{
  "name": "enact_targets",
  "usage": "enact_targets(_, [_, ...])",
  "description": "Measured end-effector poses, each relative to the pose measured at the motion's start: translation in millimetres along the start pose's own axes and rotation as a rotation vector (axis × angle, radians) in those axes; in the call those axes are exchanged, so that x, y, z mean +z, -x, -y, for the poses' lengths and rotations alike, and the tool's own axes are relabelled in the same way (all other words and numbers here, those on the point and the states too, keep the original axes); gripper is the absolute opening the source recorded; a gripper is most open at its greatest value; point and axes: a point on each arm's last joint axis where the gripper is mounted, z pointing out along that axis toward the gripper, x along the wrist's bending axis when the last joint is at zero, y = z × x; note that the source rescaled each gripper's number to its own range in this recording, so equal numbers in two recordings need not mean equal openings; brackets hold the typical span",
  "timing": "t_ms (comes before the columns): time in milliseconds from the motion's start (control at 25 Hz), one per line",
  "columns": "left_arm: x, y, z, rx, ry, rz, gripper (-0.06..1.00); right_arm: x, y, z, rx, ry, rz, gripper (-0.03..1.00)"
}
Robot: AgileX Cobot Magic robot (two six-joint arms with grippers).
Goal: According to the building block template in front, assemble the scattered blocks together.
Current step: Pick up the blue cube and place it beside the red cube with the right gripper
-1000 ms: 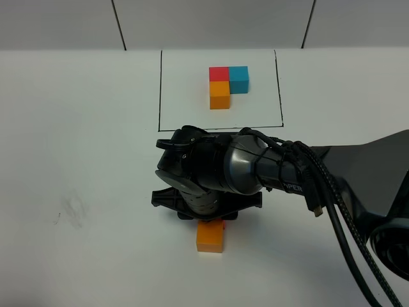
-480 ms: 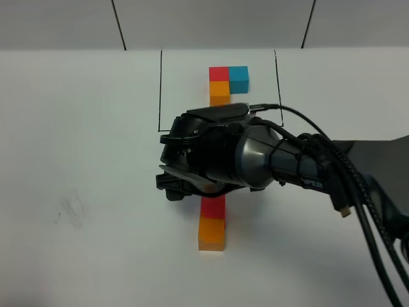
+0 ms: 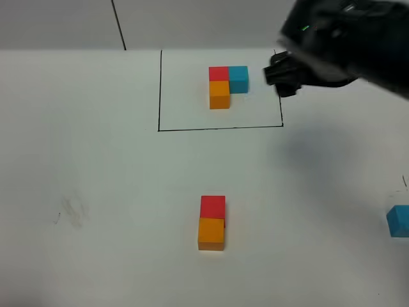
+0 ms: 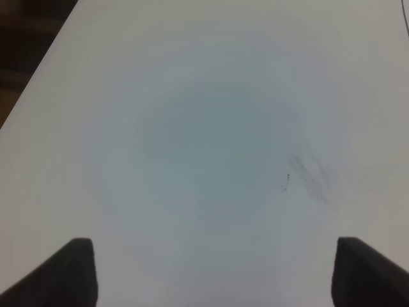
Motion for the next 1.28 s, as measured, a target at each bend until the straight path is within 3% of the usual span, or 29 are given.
enact_targets(280, [0.0, 0.0, 0.0, 0.000, 0.000, 0.000, 0.68, -20.7, 113.7, -10.3, -0.107, -0.009, 0.006, 1.00])
enact_targets(400, [0.0, 0.0, 0.0, 0.000, 0.000, 0.000, 0.68, -32.5, 149.3, -4.5, -0.091, -0.010, -0.012, 0.96])
enact_targets(600, [0.0, 0.0, 0.0, 0.000, 0.000, 0.000, 0.68, -50.3, 192.5, 9.2, -0.044, 0.000, -0.061, 0.81])
enact_targets(720, [0.0, 0.0, 0.0, 0.000, 0.000, 0.000, 0.68, -48.6, 204.4, 24.7, -0.024, -0.033, -0.092, 0.77])
enact_targets(920, [0.0, 0.0, 0.0, 0.000, 0.000, 0.000, 0.68, -19.2, 212.9, 71.6, 0.030, -0.206, -0.075, 0.76])
enact_targets(1120, [0.0, -0.1, 0.0, 0.000, 0.000, -0.001, 0.68, 2.0, 197.2, 120.3, 0.037, -0.336, -0.112, 0.76])
enact_targets(1280, [0.0, -0.1, 0.0, 0.000, 0.000, -0.001, 0.68, 21.5, 178.2, 149.2, 0.062, -0.346, -0.190, 0.76])
